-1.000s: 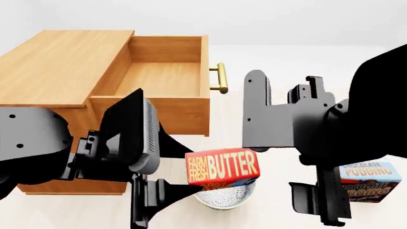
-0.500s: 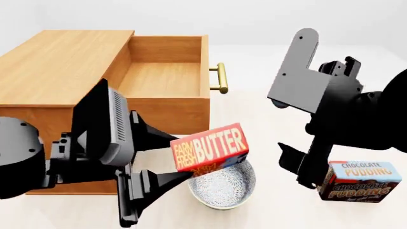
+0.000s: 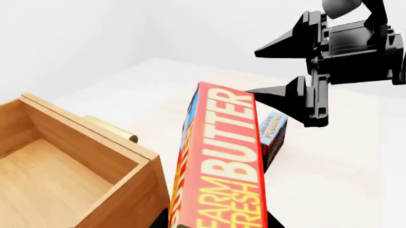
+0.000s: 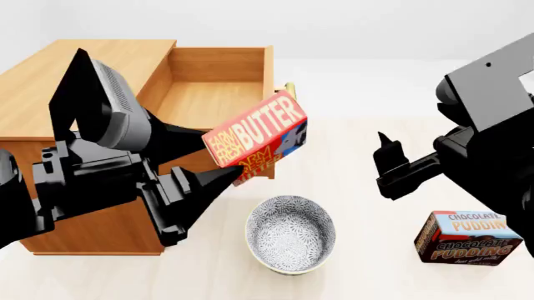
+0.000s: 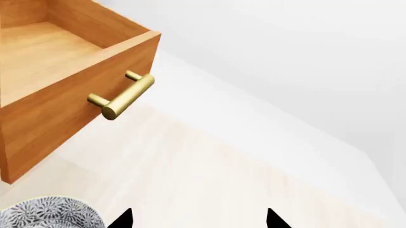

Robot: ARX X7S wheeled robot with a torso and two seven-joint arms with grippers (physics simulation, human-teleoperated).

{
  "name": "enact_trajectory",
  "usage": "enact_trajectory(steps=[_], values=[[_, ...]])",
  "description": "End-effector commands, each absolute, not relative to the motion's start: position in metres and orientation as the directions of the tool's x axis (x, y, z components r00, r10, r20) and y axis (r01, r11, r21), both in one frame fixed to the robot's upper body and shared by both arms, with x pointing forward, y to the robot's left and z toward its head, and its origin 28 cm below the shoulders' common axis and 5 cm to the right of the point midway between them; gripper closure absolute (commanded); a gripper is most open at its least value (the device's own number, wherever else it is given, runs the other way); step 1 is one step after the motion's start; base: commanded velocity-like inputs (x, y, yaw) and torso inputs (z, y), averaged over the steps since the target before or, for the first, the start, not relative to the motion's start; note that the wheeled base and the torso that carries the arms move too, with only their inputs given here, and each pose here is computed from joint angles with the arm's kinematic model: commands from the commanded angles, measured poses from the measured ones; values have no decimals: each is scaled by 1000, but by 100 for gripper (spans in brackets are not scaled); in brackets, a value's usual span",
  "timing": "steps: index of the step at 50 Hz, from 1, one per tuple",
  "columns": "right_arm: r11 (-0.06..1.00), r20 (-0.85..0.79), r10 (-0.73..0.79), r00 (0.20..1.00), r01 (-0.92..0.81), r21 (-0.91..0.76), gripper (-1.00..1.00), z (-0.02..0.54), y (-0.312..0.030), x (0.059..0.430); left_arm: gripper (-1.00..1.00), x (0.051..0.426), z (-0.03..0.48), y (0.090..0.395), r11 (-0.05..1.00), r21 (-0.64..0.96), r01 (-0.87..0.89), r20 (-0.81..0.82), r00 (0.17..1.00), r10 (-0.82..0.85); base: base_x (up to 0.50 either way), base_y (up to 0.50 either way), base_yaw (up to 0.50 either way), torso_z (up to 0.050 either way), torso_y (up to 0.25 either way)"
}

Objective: Put the butter at the back in the top drawer of the cabinet and close it.

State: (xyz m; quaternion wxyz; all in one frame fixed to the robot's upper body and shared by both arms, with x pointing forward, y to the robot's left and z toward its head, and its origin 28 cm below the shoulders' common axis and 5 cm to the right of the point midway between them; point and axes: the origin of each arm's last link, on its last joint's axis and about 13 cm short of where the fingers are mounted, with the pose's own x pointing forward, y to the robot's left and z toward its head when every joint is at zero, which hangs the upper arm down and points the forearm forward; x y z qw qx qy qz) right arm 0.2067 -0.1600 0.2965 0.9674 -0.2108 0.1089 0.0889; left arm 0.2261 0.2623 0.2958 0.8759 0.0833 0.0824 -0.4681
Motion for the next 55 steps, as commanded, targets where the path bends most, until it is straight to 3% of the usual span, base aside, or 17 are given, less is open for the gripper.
enact_trajectory(steps=[1,26,55], values=[[963,-106,38,994,-65,-262,-100,274,-163,190,100,227,333,261,647,50,760,-109,649,-753,0,0,0,0,0],[991,88,-10,996,21,-132,-100,228,-163,160,100,277,392,240,802,11,598,-126,796,-592,0,0,0,0,1],[991,142,15,990,4,-131,-100,213,-162,133,100,360,403,222,884,-1,467,-215,863,-456,0,0,0,0,1]])
